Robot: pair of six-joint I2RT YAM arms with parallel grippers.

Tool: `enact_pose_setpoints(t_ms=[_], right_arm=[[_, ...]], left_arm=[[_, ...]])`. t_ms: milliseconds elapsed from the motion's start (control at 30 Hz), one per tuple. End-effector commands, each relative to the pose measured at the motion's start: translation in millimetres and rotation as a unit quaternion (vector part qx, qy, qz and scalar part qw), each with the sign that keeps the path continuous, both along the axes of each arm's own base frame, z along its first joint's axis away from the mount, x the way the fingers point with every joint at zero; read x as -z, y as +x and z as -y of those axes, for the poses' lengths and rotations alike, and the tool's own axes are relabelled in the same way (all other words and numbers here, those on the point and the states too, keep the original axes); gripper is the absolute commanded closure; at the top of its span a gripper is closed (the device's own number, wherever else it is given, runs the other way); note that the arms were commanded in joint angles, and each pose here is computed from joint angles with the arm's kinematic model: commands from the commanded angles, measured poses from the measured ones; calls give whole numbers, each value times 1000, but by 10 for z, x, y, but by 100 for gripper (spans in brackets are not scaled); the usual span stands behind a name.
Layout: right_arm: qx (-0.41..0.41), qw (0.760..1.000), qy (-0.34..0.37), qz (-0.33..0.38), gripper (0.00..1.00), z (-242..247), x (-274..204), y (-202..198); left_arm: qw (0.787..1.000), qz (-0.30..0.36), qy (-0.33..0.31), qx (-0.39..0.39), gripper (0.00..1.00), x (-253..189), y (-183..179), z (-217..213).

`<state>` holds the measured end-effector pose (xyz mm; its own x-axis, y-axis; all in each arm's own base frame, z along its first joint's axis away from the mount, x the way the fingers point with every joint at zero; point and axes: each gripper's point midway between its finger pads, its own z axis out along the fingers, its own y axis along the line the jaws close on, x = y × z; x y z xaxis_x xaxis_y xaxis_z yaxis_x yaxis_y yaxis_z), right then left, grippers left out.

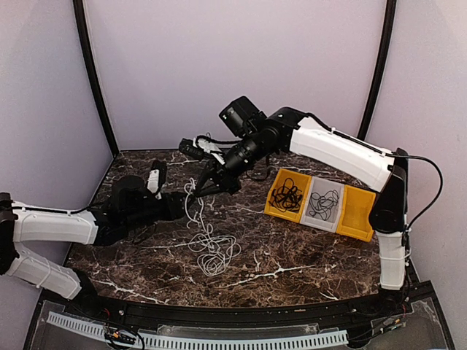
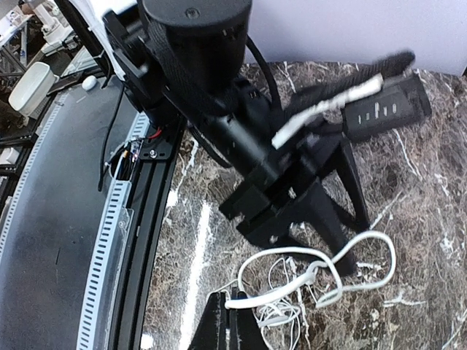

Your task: Untangle the cables

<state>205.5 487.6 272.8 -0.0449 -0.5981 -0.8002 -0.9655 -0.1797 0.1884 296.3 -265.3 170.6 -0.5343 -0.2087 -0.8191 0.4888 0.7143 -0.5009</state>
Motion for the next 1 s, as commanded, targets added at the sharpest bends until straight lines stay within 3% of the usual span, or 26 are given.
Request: enact_pose_setpoints(t_ms=[0, 167, 300, 400, 700, 967], right_arm=[[14, 999, 0, 33, 100, 66, -72, 18], [26, 999, -1, 36, 100, 65, -85, 67], [31, 999, -4, 38, 100, 69, -61, 86], [32, 999, -7, 39, 100, 76, -48, 90], [37, 998, -5, 41, 100, 78, -68, 110], [39, 998, -13, 42, 100, 87, 11, 120]], left_arm=[[980, -106, 55, -161, 43, 329, -30, -648], [983, -63, -47, -167, 37, 18, -294, -864], [991, 5, -107, -80, 29, -267, -517, -718], [995, 1, -103, 1, 28, -263, -634, -459], [987, -23, -111, 115, 31, -196, -624, 75], [981, -50, -141, 127, 39, -115, -559, 215]])
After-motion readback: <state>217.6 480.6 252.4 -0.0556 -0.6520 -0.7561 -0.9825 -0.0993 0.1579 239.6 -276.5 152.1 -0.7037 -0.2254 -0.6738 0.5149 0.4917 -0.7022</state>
